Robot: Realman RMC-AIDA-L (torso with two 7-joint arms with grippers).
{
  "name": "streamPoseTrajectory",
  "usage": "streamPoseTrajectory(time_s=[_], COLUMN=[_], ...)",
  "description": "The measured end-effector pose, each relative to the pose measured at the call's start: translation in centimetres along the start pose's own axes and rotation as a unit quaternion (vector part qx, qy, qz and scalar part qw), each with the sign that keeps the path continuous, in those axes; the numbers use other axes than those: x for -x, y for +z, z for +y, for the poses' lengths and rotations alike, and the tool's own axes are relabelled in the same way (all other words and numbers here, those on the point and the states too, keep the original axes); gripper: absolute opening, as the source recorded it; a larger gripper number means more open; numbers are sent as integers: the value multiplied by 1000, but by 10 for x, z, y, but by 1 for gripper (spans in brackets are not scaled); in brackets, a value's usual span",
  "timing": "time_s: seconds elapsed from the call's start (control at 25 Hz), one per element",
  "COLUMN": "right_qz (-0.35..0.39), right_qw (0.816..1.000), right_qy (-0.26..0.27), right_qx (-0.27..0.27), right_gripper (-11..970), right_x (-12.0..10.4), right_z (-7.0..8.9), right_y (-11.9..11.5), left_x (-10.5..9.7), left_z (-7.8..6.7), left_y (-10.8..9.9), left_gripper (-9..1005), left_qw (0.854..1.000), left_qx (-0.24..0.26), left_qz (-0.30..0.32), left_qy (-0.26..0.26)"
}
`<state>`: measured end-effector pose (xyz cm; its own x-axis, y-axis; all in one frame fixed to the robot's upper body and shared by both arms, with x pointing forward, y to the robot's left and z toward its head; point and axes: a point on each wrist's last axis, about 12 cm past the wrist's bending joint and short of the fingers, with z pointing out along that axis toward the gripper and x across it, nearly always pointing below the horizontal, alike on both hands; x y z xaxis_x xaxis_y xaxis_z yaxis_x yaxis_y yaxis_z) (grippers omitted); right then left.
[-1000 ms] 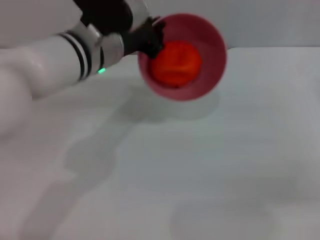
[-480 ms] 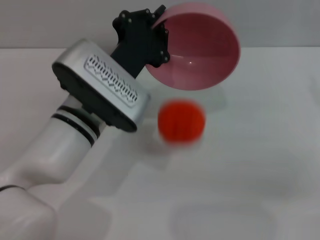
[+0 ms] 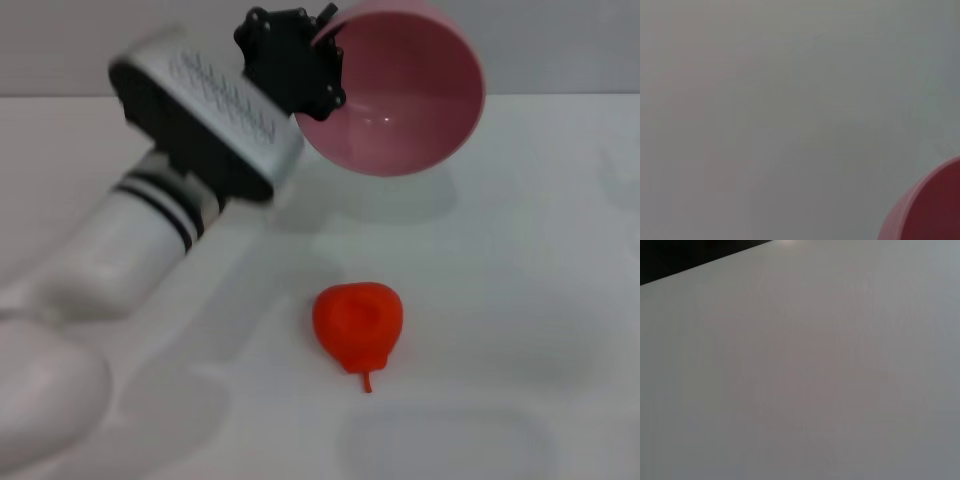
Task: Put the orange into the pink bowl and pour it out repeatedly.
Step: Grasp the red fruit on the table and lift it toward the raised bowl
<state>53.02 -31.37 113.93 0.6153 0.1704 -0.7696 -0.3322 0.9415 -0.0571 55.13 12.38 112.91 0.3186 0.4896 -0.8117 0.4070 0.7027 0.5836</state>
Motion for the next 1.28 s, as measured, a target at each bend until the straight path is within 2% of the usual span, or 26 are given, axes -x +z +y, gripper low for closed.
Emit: streamPoseTrajectory(time_s=[0.12, 0.24, 0.32, 0.36, 0.4, 0.44, 0.48, 0.52, 0.56, 0.6, 0.64, 0.68, 0.72, 0.84, 0.88, 0.92, 0.96, 1.0, 1.08, 1.16, 1.24, 1.28], right_qz=[2, 4, 6, 9, 16, 24, 38, 56, 68, 86, 110, 159, 159, 277, 369, 369, 412, 472, 548, 610, 655, 672], right_qw=[1000, 1000, 1000, 1000, 999, 998, 996, 992, 990, 985, 979, 963, 963, 925, 897, 897, 883, 860, 822, 781, 743, 725], right_qy=[1, 2, 12, 24, 40, 59, 80, 104, 118, 134, 149, 180, 180, 203, 185, 185, 172, 153, 130, 108, 96, 94], right_qx=[-1, 0, 3, 6, 10, 16, 23, 35, 42, 62, 83, 120, 120, 163, 158, 158, 143, 117, 85, 78, 96, 117], right_gripper=[601, 601, 601, 601, 602, 602, 602, 602, 602, 602, 602, 602, 602, 602, 602, 602, 602, 602, 602, 602, 602, 602], right_x=[-1, -1, -2, -3, -4, -5, -6, -7, -7, -6, -5, -1, -1, 4, 2, 2, -1, -6, -16, -28, -45, -53], right_z=[0, 1, 2, 3, 3, 3, 1, -1, -3, -4, -6, -12, -12, -21, -30, -30, -35, -43, -49, -46, -31, -19], right_y=[0, 0, 0, 0, 1, 2, 5, 7, 9, 13, 16, 24, 24, 39, 47, 47, 51, 54, 61, 67, 74, 77], left_x=[1, 0, 1, -2, -1, -5, -5, -8, -14, -14, -17, -18, -19, -23, -24, -26, -27, -28, -30, -31, -31, -30], left_z=[18, 41, 60, 72, 80, 91, 91, 104, 132, 134, 146, 154, 166, 189, 196, 200, 204, 207, 209, 208, 207, 206], left_y=[18, 37, 49, 54, 57, 60, 60, 63, 61, 60, 57, 53, 47, 35, 31, 28, 25, 23, 20, 20, 20, 21], left_gripper=[39, 39, 39, 39, 40, 40, 40, 40, 40, 40, 40, 39, 39, 38, 38, 38, 38, 38, 38, 38, 38, 38], left_qw=[997, 982, 965, 952, 946, 934, 934, 920, 895, 893, 885, 880, 876, 869, 867, 866, 865, 864, 862, 862, 862, 862], left_qx=[-34, -79, -114, -131, -137, -144, -144, -148, -153, -155, -156, -158, -156, -146, -140, -136, -132, -130, -129, -129, -130, -131], left_qz=[52, 132, 196, 235, 251, 279, 279, 305, 339, 342, 350, 354, 359, 371, 373, 374, 374, 374, 377, 379, 380, 380], left_qy=[-54, -106, -131, -146, -155, -174, -174, -198, -245, -249, -265, -273, -282, -294, -299, -303, -307, -311, -313, -311, -308, -307])
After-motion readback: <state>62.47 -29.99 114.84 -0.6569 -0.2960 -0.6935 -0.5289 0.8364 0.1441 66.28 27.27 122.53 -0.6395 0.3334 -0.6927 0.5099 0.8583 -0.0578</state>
